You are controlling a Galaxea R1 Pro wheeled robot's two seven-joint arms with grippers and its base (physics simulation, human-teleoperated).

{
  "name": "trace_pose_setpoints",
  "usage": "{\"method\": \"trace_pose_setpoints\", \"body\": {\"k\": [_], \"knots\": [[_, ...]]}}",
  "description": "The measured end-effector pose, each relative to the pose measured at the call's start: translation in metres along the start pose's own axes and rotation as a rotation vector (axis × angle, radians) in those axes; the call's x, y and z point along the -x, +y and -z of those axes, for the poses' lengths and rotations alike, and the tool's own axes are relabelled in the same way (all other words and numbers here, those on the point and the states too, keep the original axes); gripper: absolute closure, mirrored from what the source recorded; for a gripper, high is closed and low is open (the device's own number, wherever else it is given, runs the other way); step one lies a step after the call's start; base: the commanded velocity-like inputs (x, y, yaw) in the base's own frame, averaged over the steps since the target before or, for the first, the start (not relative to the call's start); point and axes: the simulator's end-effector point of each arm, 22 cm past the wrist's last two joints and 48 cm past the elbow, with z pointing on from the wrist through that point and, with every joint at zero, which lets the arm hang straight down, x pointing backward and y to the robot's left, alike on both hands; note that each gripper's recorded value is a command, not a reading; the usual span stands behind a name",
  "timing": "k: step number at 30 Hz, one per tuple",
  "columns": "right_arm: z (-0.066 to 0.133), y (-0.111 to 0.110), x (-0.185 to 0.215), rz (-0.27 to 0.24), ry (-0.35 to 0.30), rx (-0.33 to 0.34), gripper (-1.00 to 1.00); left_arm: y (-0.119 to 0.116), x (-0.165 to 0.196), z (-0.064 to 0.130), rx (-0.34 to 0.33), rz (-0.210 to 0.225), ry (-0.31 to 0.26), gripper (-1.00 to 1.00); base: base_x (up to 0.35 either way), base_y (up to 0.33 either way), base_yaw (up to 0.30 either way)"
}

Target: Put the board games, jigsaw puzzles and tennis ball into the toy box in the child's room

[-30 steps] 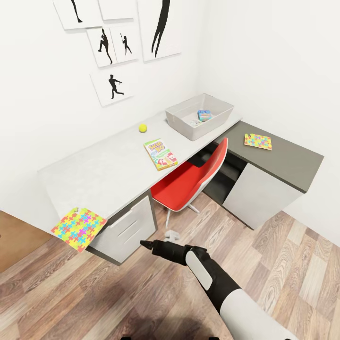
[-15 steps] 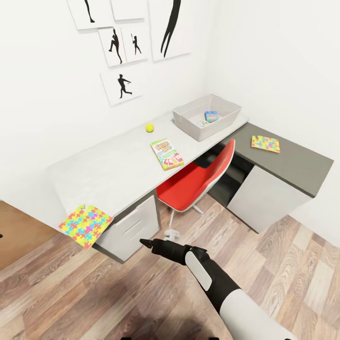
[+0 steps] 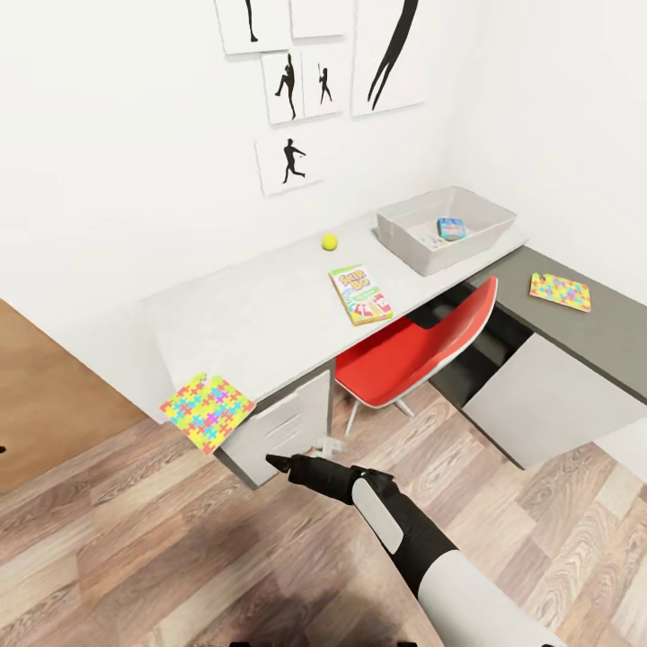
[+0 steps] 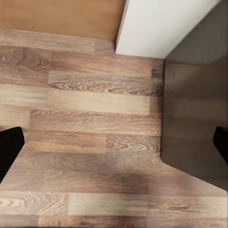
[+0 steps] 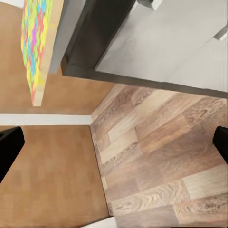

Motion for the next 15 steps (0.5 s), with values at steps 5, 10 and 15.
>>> {"method": "trace_pose_setpoints", "body": {"k": [5, 10, 15], "knots": [[-0.002, 0.004, -0.006, 0.018, 0.016, 0.004, -1.00, 0.000, 0.000, 0.000, 0.000, 0.000, 0.001, -1.00, 0.000, 0.000, 0.270], [-0.004, 0.009, -0.004, 0.042, 0.003, 0.016, -1.00, -0.002, -0.002, -0.001, -0.003, 0.000, 0.003, -1.00, 0.000, 0.000, 0.082], [-0.004, 0.017, -0.003, 0.049, -0.007, 0.048, -1.00, -0.005, -0.007, -0.004, -0.006, -0.004, 0.016, -1.00, 0.000, 0.000, 0.012]]}}
